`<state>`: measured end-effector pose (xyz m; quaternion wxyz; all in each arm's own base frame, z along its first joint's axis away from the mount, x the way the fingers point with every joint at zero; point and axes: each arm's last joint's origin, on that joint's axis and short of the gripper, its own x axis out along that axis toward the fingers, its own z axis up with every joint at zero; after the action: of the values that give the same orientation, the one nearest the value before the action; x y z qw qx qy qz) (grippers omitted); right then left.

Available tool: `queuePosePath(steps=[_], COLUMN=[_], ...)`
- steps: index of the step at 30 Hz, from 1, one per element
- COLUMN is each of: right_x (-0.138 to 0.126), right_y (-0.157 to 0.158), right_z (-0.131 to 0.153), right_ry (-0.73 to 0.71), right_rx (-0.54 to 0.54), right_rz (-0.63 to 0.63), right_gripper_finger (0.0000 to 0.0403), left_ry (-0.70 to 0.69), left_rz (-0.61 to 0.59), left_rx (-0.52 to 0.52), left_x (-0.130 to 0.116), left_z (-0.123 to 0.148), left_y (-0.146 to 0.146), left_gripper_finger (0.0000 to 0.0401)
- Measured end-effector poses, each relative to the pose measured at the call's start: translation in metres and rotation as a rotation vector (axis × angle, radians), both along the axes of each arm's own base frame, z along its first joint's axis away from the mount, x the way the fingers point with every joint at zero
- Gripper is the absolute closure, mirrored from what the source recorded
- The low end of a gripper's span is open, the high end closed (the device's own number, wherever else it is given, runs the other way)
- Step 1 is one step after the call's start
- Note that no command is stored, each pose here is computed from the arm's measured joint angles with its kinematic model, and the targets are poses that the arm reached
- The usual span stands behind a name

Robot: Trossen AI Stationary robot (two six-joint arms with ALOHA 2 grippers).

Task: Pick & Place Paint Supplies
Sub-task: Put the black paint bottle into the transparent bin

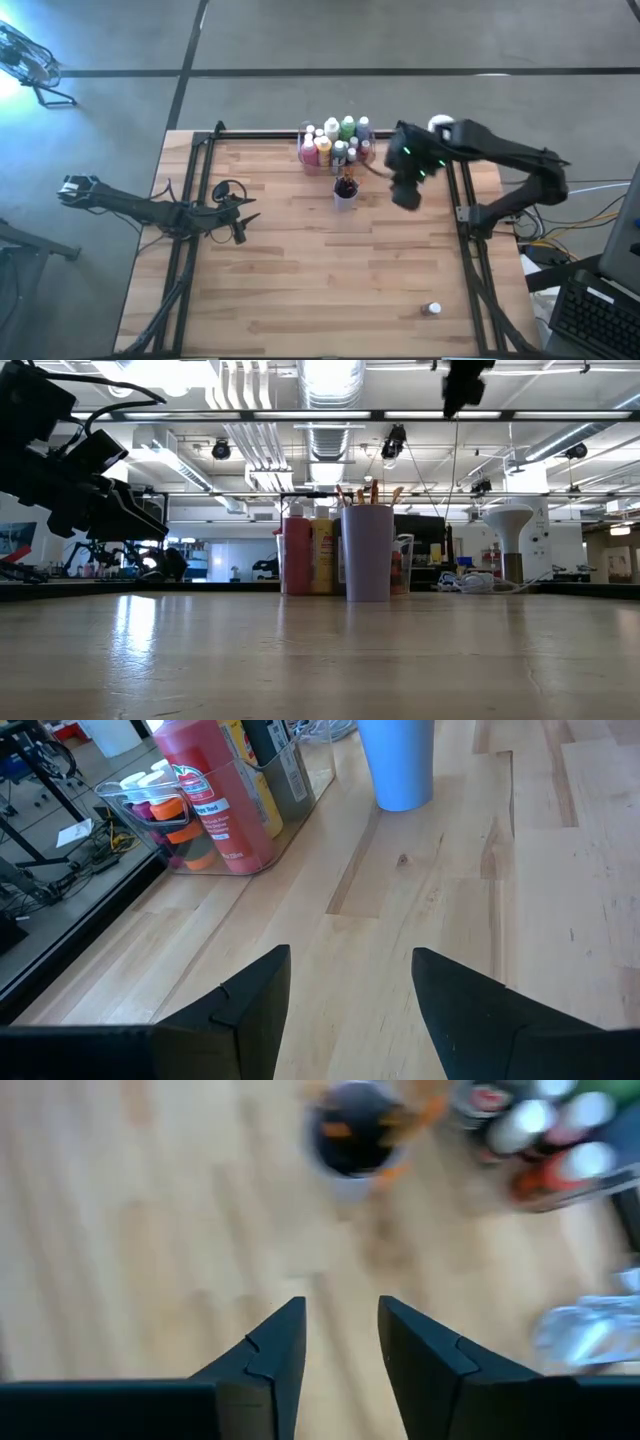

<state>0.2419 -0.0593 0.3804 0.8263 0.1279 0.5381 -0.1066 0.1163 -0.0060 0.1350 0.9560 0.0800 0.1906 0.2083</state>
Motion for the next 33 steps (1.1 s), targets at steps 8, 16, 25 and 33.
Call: queuePosePath(steps=[8, 16, 25, 33], right_x=[-0.03, -0.04, -0.047, -0.041], right_y=[0.094, 0.185, 0.271, 0.296], right_z=[0.023, 0.007, -0.04, -0.073], right_ry=[-0.105, -0.043, 0.134, 0.297], right_rx=[0.096, 0.155, 0.196, 0.17], right_rz=[0.006, -0.034, -0.216, -0.338], right_gripper_finger=[0.0296, 0.028, 0.0242, 0.0212], left_ry=[0.0, 0.0, 0.0, 0.0], left_rz=[0.0, 0.0, 0.0, 0.0], left_rx=[0.0, 0.0, 0.0, 0.0], left_x=[0.0, 0.0, 0.0, 0.0], left_z=[0.0, 0.0, 0.0, 0.0], left_y=[0.0, 0.0, 0.0, 0.0], left_gripper_finger=[0.0185, 0.0185, 0.0185, 0.0185])
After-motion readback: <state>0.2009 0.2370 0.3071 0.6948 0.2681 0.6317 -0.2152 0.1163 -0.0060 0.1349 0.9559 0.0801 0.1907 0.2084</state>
